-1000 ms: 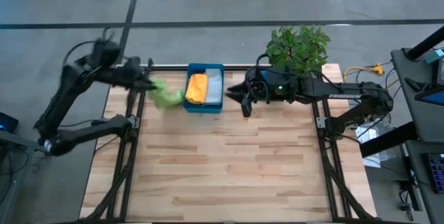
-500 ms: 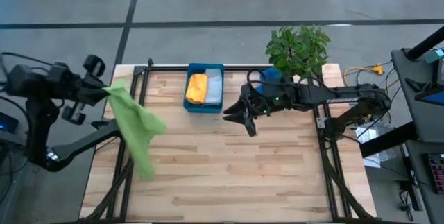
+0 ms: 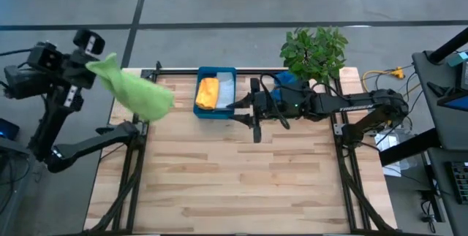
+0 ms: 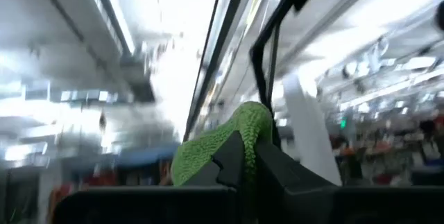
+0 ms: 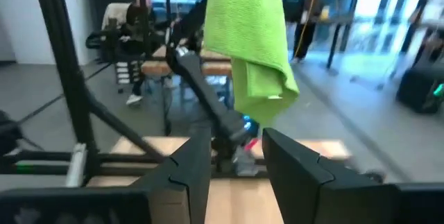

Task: Fold microfiber towels
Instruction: Fold the green microfiber cloth

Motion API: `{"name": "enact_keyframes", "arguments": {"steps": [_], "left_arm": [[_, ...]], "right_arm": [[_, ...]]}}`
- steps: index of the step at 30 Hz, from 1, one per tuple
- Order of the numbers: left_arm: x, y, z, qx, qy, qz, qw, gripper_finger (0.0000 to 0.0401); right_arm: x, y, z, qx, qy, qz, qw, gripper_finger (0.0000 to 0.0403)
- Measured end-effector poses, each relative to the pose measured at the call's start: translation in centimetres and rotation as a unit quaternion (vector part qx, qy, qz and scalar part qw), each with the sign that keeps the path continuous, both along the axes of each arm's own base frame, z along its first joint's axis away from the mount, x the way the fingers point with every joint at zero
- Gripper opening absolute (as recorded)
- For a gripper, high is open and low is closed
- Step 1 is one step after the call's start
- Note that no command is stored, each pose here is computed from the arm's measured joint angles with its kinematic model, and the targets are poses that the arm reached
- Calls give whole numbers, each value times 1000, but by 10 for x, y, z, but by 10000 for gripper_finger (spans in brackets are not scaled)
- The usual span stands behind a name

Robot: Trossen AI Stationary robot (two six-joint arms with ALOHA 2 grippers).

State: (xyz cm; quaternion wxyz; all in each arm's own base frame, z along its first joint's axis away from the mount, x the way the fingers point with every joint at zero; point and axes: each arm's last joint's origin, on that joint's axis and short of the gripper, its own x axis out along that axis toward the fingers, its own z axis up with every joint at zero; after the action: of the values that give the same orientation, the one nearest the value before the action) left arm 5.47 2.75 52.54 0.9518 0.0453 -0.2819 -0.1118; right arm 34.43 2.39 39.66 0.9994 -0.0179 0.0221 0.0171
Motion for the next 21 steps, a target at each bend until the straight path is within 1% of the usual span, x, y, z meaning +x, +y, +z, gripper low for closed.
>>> {"name": "enact_keyframes", "arguments": {"steps": [3,5,7,11,14,19,21], "left_arm": [[4,5,6,5,-37,-20,999,0],[7,9,7,-2,-43,-27,999,0],[11,13,7,-13,-46,-24,999,0],[15,19,7,-24,-51,-18,998,0],[16,21,9,-24,-73,-10,997,0],[18,26,12,-37,-121,8,992,0],[19,27,13,-46,-144,15,988,0]], "right_arm": [[0,0,5,-21,-24,-8,999,134],[0,0,8,-33,-41,-24,998,137],[0,1,11,-59,-56,-48,995,140],[-1,0,17,-130,-80,-93,984,145],[-2,-2,20,-166,-88,-116,975,148],[5,1,19,-220,-105,-129,961,153],[10,5,16,-250,-116,-132,952,153]]}}
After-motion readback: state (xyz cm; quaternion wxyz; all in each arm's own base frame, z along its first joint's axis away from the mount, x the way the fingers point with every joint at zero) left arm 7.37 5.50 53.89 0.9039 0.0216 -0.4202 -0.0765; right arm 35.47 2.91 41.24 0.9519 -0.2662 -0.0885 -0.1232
